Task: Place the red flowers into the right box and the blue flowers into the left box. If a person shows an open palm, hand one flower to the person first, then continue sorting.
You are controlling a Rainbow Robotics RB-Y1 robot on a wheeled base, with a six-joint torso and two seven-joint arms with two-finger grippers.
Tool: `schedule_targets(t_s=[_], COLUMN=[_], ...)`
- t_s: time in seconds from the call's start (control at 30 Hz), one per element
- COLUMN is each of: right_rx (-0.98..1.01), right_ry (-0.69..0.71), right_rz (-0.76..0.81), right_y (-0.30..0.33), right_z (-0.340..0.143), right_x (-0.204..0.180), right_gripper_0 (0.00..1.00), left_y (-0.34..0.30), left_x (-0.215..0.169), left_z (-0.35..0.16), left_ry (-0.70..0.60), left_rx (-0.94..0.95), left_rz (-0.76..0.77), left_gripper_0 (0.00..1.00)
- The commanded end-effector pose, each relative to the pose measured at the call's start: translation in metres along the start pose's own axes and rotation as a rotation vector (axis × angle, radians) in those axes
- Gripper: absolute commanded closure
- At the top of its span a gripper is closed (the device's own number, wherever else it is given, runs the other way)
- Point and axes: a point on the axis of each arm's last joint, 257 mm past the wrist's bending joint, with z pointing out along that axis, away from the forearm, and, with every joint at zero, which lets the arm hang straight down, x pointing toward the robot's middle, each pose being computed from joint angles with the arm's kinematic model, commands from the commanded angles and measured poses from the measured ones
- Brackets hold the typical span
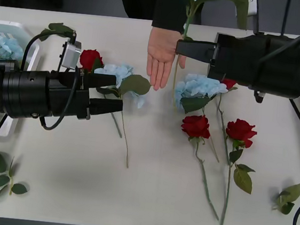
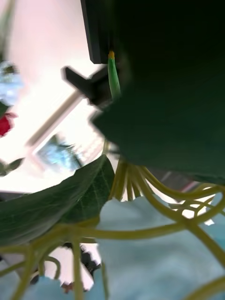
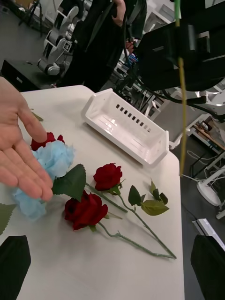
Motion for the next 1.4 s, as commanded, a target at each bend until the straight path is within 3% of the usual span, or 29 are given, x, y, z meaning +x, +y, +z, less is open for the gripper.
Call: schedule_targets(t_s=[0.03,0.3,0.4,1.13,1.17,1.2,1.23,1.27,1.3,1.4], right_rx=[0.065,0.195,0.215,0.218,0.216,0.214,0.214,0.208,0.205,0.189], right_ry=[-0.017,-0.054,-0.066,-0.081,-0.083,-0.087,-0.093,-0.097,-0.101,-0.109], right_rz=[-0.293,-0.615,-0.670,-0.676,-0.676,-0.674,-0.675,-0.673,-0.672,-0.667], right_y=[-0.003,-0.029,-0.031,-0.031,-0.030,-0.029,-0.029,-0.027,-0.026,-0.022], right_z=[-0.010,-0.017,-0.014,-0.013,-0.013,-0.013,-0.013,-0.013,-0.013,-0.012], right_x=[-0.025,-0.050,-0.056,-0.059,-0.059,-0.060,-0.061,-0.062,-0.062,-0.063], right_gripper_0=[1.00,1.00,1.00,1.00,0.97,0.69,0.24,0.05,0.00,0.00], left_y=[-0.003,-0.002,-0.002,-0.004,-0.004,-0.004,-0.004,-0.004,-0.005,-0.005], left_x=[-0.018,-0.019,-0.020,-0.023,-0.022,-0.022,-0.022,-0.023,-0.022,-0.023], left_z=[-0.003,-0.005,-0.005,-0.007,-0.007,-0.007,-0.007,-0.007,-0.007,-0.007], left_ry=[-0.019,-0.022,-0.022,-0.029,-0.028,-0.030,-0.030,-0.032,-0.031,-0.032], left_rx=[0.002,-0.001,0.000,0.007,0.008,0.010,0.010,0.009,0.011,0.011], left_rz=[0.030,0.033,0.036,0.027,0.025,0.026,0.026,0.024,0.023,0.023], left_gripper_0=[0.00,0.00,0.00,0.00,0.00,0.00,0.00,0.00,0.00,0.00])
